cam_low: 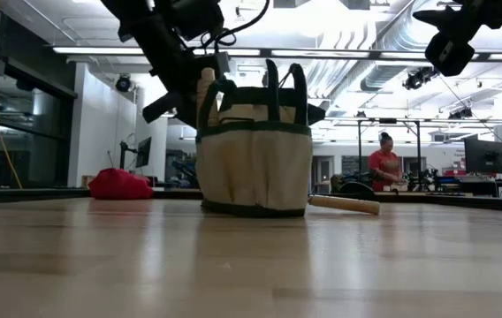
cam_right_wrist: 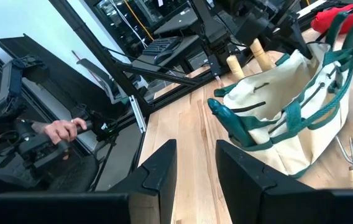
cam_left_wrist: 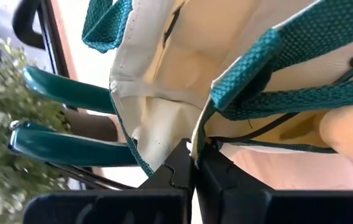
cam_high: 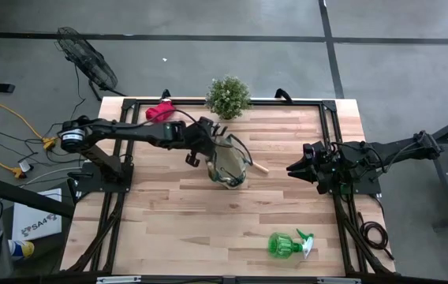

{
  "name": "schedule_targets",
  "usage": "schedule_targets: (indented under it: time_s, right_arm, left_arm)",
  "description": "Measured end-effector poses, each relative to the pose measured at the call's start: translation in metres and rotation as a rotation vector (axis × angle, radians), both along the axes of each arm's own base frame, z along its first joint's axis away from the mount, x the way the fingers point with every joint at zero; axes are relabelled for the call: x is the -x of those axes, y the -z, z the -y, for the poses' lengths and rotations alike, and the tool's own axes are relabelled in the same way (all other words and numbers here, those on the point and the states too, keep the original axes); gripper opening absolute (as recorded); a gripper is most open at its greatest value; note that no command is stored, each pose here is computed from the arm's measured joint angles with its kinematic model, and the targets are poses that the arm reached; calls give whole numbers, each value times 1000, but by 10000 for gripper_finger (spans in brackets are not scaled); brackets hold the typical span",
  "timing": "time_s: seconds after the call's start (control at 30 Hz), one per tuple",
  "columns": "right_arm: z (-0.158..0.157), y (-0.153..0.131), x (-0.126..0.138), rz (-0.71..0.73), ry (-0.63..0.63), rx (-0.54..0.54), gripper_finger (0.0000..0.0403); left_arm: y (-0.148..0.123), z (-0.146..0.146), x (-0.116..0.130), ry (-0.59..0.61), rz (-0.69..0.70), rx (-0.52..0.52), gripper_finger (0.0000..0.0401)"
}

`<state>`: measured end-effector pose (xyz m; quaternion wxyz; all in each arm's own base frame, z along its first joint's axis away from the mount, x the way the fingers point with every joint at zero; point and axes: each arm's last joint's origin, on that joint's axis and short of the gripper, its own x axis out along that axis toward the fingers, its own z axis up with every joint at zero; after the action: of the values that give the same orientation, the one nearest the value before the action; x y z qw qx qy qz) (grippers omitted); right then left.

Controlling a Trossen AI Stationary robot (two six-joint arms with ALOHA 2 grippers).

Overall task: Pick & Place Garden tools in Gardening bag
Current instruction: Adjust the brown gardening bag

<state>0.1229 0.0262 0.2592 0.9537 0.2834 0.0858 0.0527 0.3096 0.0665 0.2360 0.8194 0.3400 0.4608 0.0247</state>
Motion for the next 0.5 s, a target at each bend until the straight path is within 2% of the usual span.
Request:
schedule_targets:
  time_s: [0.13, 0.27, 0.5]
  right_arm:
    - [0, 0, 0, 0, 0, 0, 103]
    - [0, 0, 0, 0, 0, 0, 103]
    - [0, 0, 0, 0, 0, 0, 103]
  left_arm:
    - [-2, 4, 4, -43, 6, 59, 7]
    - [-4, 6, 4, -43, 17, 65, 25]
    - [-5, 5, 4, -67, 29, 35, 99]
